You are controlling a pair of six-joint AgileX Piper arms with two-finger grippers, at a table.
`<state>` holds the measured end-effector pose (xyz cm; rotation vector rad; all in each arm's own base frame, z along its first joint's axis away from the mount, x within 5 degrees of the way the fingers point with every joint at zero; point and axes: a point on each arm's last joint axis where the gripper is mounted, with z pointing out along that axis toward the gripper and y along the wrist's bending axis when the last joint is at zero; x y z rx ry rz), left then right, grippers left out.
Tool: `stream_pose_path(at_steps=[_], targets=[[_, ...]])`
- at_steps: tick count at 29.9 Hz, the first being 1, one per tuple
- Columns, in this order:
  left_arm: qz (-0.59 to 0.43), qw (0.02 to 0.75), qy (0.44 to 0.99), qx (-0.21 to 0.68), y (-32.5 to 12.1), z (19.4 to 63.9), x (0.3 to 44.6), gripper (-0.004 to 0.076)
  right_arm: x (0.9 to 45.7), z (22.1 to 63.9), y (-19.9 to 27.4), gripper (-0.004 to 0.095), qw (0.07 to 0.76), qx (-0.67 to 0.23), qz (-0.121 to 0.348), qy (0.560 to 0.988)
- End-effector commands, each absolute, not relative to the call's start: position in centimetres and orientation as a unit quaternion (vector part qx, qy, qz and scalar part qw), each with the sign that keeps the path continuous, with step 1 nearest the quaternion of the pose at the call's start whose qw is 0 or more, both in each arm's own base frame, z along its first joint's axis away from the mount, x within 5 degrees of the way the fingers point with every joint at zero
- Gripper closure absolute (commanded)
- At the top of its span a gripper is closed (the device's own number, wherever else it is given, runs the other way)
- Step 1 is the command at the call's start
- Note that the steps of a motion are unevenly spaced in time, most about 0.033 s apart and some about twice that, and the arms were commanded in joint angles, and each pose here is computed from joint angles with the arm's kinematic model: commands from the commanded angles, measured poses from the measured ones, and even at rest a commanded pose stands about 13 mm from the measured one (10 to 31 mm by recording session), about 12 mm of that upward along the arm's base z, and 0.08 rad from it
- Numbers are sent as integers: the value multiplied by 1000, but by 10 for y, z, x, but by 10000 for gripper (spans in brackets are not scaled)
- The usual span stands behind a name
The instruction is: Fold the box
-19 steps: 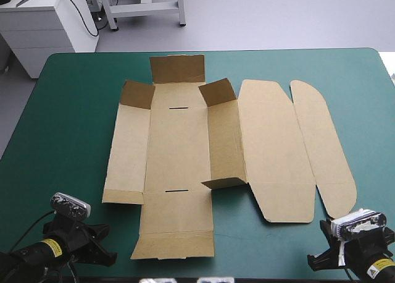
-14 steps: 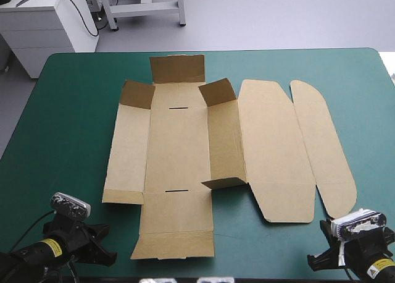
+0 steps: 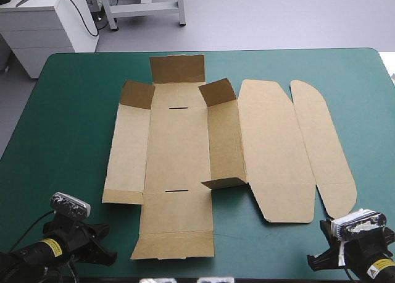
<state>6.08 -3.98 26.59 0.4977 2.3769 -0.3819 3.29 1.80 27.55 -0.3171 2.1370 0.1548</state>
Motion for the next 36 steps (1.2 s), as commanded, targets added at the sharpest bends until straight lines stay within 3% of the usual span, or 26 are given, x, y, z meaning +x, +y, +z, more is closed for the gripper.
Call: stream_pose_path(at_steps=[1, 9, 29, 36], targets=[[-164, 381, 892, 178, -42, 286, 65, 732, 37, 288, 18, 820, 498, -126, 62, 855], [-145, 443, 866, 182, -41, 327, 74, 732, 37, 288, 18, 820, 498, -126, 62, 855], [-110, 334, 916, 196, -88, 343, 213, 708, 36, 288, 18, 820, 498, -126, 62, 856], [-260, 291, 899, 199, -73, 336, 249, 708, 36, 288, 18, 820, 498, -126, 62, 856]])
